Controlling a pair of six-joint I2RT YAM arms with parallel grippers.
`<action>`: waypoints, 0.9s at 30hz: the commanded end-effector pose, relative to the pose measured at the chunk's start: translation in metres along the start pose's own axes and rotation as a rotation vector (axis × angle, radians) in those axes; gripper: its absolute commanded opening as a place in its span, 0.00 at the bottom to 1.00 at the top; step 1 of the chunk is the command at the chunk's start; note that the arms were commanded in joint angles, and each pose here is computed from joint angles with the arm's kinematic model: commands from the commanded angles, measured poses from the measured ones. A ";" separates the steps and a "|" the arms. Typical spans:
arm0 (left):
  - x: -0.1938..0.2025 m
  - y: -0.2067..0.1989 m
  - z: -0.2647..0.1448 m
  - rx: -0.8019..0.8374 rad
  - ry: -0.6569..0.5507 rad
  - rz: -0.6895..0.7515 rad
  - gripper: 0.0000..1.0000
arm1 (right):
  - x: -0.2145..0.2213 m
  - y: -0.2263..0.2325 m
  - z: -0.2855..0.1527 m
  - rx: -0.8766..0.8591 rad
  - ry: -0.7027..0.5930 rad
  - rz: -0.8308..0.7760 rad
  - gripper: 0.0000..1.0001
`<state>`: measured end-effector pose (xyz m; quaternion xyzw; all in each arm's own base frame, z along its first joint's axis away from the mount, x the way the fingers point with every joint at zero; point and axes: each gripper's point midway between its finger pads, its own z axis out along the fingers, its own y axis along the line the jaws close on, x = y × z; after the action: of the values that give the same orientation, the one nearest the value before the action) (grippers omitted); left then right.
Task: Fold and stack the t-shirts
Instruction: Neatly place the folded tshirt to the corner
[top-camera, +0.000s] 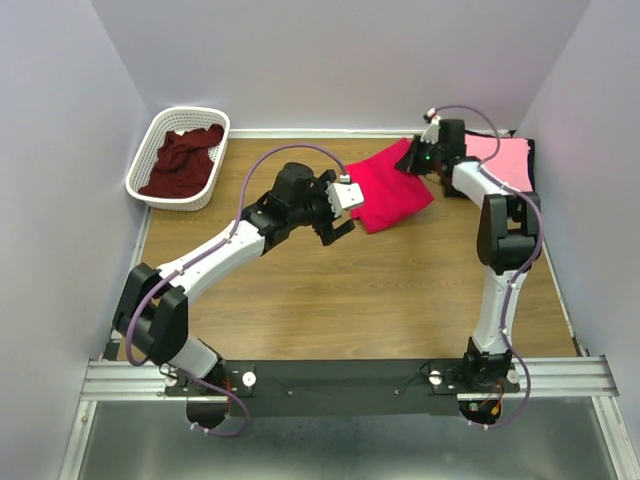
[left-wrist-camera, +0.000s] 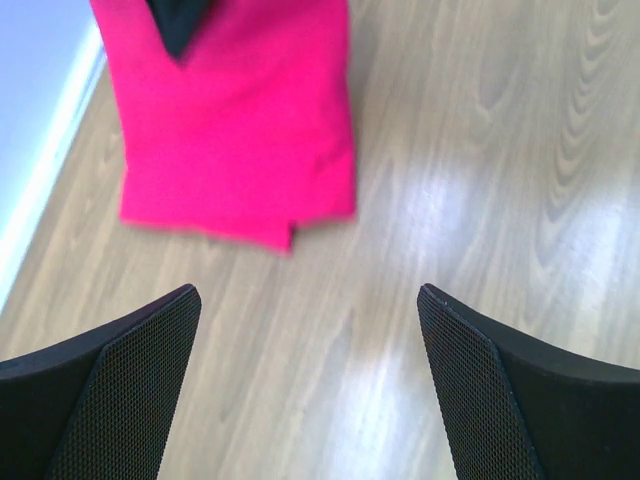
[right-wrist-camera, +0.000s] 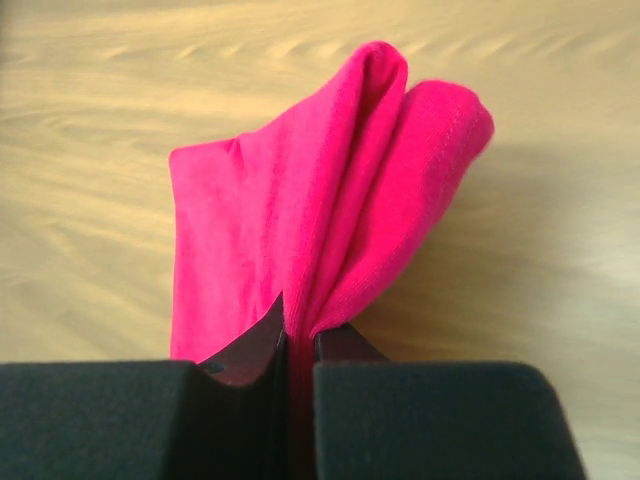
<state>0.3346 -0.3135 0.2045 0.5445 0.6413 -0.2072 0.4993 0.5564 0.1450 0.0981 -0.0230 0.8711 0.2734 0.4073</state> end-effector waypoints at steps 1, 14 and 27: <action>0.014 -0.019 -0.013 0.033 0.042 -0.055 0.97 | -0.017 -0.049 -0.016 0.119 0.033 -0.143 0.01; 0.024 -0.023 -0.025 -0.005 0.048 -0.064 0.97 | -0.112 -0.091 -0.071 0.230 -0.082 -0.298 0.01; 0.026 -0.020 -0.025 -0.021 0.054 -0.049 0.97 | -0.150 -0.091 -0.113 0.274 -0.143 -0.317 0.01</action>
<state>0.3070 -0.2900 0.1773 0.5350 0.6729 -0.2063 0.4673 0.6000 0.0006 0.1868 -0.0859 0.8672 0.1080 0.4785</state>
